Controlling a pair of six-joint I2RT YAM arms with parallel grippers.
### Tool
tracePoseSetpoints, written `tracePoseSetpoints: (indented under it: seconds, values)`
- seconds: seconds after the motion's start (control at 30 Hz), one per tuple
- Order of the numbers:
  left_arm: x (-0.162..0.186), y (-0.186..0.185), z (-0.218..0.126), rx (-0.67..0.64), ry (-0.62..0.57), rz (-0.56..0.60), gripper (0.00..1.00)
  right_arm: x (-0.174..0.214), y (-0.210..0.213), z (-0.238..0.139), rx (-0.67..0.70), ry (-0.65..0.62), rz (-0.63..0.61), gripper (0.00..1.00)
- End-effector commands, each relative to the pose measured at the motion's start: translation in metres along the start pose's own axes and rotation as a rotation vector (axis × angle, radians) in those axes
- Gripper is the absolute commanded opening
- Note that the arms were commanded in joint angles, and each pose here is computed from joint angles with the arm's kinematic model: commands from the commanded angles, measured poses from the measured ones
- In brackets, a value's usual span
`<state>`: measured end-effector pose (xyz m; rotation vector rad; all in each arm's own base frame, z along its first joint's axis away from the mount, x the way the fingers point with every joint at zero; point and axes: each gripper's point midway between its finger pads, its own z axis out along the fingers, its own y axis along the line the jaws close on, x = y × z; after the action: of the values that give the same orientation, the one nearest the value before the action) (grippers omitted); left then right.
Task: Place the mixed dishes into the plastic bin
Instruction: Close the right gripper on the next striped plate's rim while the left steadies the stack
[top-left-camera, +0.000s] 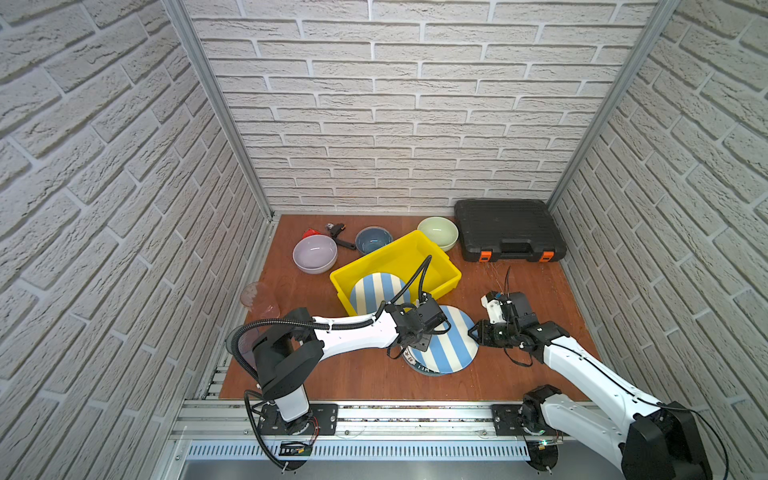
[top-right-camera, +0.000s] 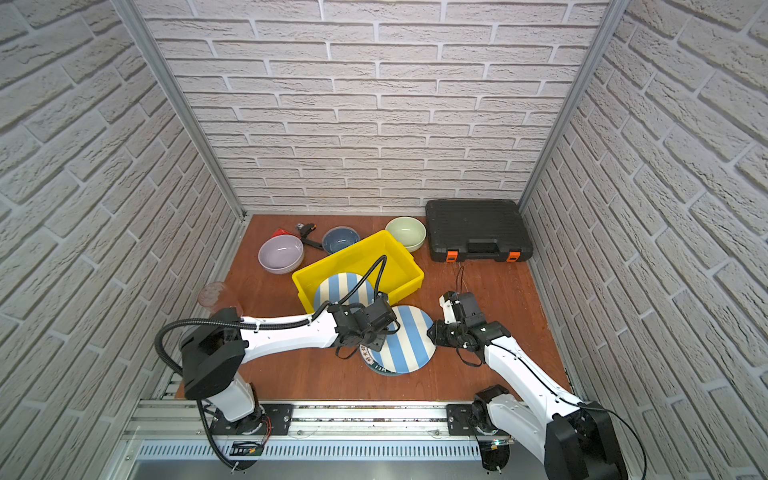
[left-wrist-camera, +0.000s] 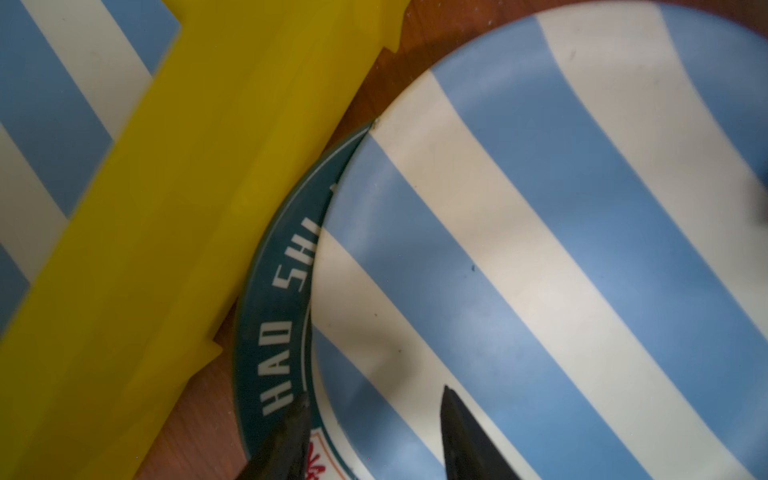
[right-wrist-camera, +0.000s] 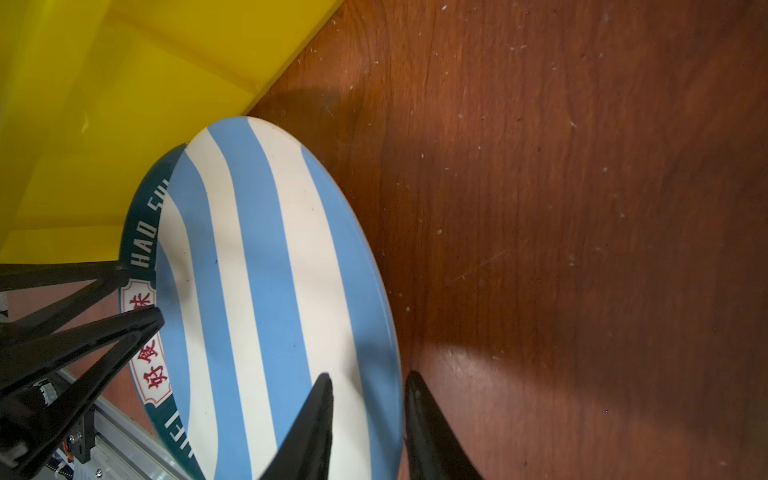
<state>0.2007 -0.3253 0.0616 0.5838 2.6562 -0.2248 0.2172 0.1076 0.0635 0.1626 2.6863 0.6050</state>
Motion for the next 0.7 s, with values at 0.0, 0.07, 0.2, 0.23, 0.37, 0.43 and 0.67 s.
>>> tracePoseSetpoints:
  seconds: [0.0, 0.07, 0.2, 0.23, 0.37, 0.43, 0.67]
  values:
    - [0.001, -0.001, 0.003, -0.019, 0.022, -0.014, 0.51, -0.002, 0.001, -0.002, -0.017, -0.029, 0.003, 0.3]
    - [0.004, -0.004, 0.006, -0.014, 0.043, -0.015, 0.51, -0.002, 0.002, -0.002, -0.019, -0.03, 0.003, 0.3]
    - [0.009, -0.007, 0.014, -0.009, 0.073, -0.032, 0.5, -0.002, 0.002, -0.002, -0.022, -0.025, 0.004, 0.3]
    - [0.011, -0.007, 0.015, -0.008, 0.079, -0.034, 0.5, -0.001, 0.002, -0.002, -0.024, -0.024, 0.004, 0.29]
    - [0.013, -0.009, 0.017, -0.001, 0.085, -0.038, 0.49, 0.0, 0.005, -0.001, -0.039, -0.018, 0.004, 0.28]
    - [0.012, -0.009, 0.017, 0.004, 0.084, -0.038, 0.5, 0.0, 0.007, -0.002, -0.054, -0.019, 0.003, 0.27]
    - [0.009, -0.02, 0.021, 0.05, 0.081, -0.036, 0.49, -0.002, 0.024, -0.008, -0.14, -0.024, -0.009, 0.25]
